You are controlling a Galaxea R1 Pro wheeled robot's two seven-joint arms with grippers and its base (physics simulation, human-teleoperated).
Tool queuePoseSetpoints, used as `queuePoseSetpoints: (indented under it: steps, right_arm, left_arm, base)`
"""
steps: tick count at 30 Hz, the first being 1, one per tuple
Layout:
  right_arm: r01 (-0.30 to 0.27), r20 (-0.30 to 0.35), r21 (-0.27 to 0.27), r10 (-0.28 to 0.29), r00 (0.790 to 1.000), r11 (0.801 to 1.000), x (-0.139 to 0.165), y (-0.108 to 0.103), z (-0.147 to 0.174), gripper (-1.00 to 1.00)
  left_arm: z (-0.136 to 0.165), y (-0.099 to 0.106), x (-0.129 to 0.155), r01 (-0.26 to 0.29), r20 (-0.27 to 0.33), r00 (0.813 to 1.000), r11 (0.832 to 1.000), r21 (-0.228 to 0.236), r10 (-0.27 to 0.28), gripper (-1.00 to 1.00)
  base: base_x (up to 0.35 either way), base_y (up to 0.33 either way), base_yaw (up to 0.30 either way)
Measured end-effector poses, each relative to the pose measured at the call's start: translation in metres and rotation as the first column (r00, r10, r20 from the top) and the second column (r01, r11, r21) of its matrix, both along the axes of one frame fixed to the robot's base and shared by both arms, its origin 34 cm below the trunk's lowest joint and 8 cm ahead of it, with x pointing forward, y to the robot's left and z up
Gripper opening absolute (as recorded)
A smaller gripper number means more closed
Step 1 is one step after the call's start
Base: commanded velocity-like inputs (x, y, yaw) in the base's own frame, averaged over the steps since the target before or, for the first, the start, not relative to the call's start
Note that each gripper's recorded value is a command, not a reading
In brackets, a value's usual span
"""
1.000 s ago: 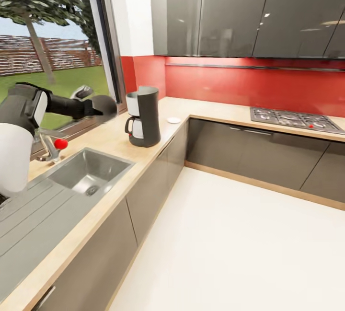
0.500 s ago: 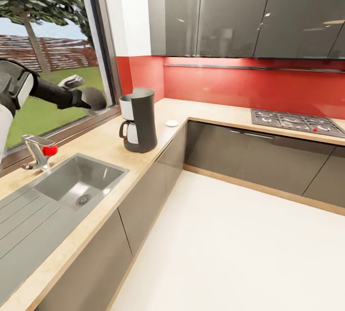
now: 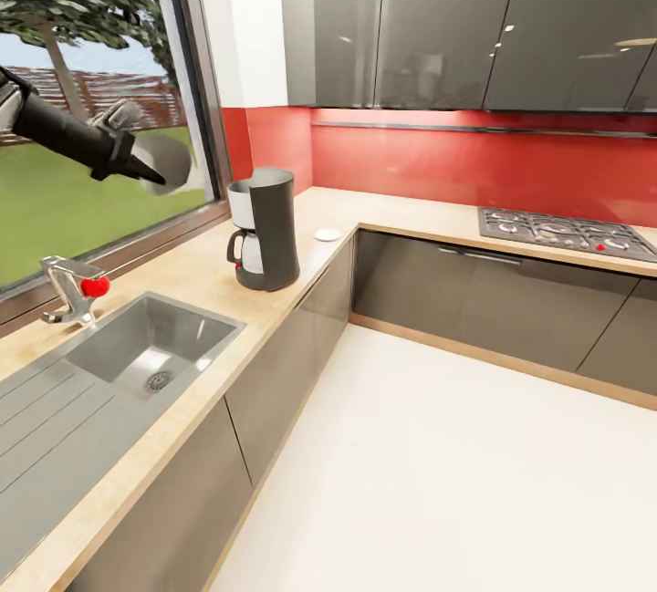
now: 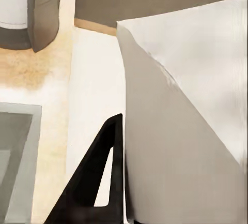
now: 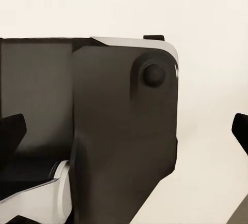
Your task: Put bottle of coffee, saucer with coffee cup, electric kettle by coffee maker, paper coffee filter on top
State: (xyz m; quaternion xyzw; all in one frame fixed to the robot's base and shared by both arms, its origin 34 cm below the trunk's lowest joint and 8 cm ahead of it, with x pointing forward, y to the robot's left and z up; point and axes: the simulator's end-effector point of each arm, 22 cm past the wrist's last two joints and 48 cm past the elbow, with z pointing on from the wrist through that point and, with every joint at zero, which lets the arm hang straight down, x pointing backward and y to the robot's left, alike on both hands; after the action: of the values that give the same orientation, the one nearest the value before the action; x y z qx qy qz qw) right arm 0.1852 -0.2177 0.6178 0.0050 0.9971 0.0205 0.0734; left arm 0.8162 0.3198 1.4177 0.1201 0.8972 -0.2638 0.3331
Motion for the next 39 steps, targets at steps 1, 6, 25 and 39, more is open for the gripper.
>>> queuePoseSetpoints:
  steps: [1,6,25,39]
  right_arm:
    - [0.000,0.000,0.000,0.000,1.000,1.000,0.000,0.000,0.000,1.00]
    - [0.000,0.000,0.000,0.000,1.000,1.000,0.000,0.000,0.000,1.00]
    - [0.003,0.003,-0.002,-0.003,1.000,1.000,0.001,-0.001,0.000,1.00]
    - [0.005,0.004,-0.001,-0.005,1.000,1.000,0.001,0.002,0.000,1.00]
  left_arm:
    - [-0.003,-0.002,-0.005,0.023,-0.016,1.000,1.000,0.007,-0.023,-1.00]
    - [-0.020,0.007,-0.022,0.072,-0.097,0.993,0.992,0.104,-0.062,-1.00]
    - [-0.041,0.050,-0.028,0.062,-0.154,0.988,0.919,0.390,-0.001,-1.00]
    - [-0.050,0.026,-0.023,0.095,-0.158,0.987,0.925,0.369,-0.038,-1.00]
  base:
    - [0.000,0.000,0.000]
    - [0.000,0.000,0.000]
    - [0.212,0.000,0.000]
    - [0.167,-0.024,0.000]
